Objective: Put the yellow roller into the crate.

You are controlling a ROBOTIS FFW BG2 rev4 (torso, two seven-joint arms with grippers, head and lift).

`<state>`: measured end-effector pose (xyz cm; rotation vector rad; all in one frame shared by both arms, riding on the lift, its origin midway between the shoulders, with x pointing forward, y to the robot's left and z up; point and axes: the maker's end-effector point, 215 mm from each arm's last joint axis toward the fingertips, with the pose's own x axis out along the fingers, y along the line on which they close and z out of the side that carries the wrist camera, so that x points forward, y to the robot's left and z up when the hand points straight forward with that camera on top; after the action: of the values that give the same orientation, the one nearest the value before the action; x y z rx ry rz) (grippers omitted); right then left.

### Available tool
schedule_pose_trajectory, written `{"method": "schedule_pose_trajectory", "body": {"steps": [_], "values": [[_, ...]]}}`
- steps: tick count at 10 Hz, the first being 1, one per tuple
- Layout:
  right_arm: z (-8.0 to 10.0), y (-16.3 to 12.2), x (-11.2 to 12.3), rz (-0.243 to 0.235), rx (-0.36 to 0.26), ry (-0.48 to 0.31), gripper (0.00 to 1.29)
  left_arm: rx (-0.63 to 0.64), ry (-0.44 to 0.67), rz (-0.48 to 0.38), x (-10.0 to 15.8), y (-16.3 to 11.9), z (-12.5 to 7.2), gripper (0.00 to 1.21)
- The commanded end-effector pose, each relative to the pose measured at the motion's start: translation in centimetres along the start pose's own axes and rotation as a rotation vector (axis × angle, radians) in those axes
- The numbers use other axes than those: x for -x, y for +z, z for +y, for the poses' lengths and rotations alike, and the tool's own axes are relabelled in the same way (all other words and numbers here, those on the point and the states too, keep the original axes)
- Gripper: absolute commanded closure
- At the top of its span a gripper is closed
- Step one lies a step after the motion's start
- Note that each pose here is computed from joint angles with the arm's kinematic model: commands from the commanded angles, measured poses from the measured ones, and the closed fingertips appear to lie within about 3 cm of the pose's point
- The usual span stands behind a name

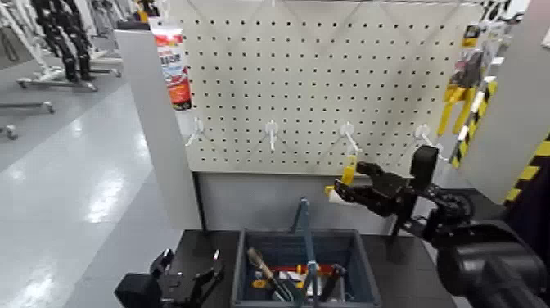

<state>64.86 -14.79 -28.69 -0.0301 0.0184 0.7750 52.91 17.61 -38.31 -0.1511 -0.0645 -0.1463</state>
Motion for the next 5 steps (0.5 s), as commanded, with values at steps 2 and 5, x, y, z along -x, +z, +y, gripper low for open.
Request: {"method": "schedule_pose_trajectory", "body": {"steps": [2,5], "values": [[0.02,-0.15,-0.41,0.006,-0.002,-0.003,1.17,0.001,0.002,0.001,0.0,-0.03,0.08,0.1],[0.27,-0.01,-0.43,0.003,0.003,-0.002,1.28,0.001,-0.003,0.001,0.0,-0.02,-0.01,0.1]]}}
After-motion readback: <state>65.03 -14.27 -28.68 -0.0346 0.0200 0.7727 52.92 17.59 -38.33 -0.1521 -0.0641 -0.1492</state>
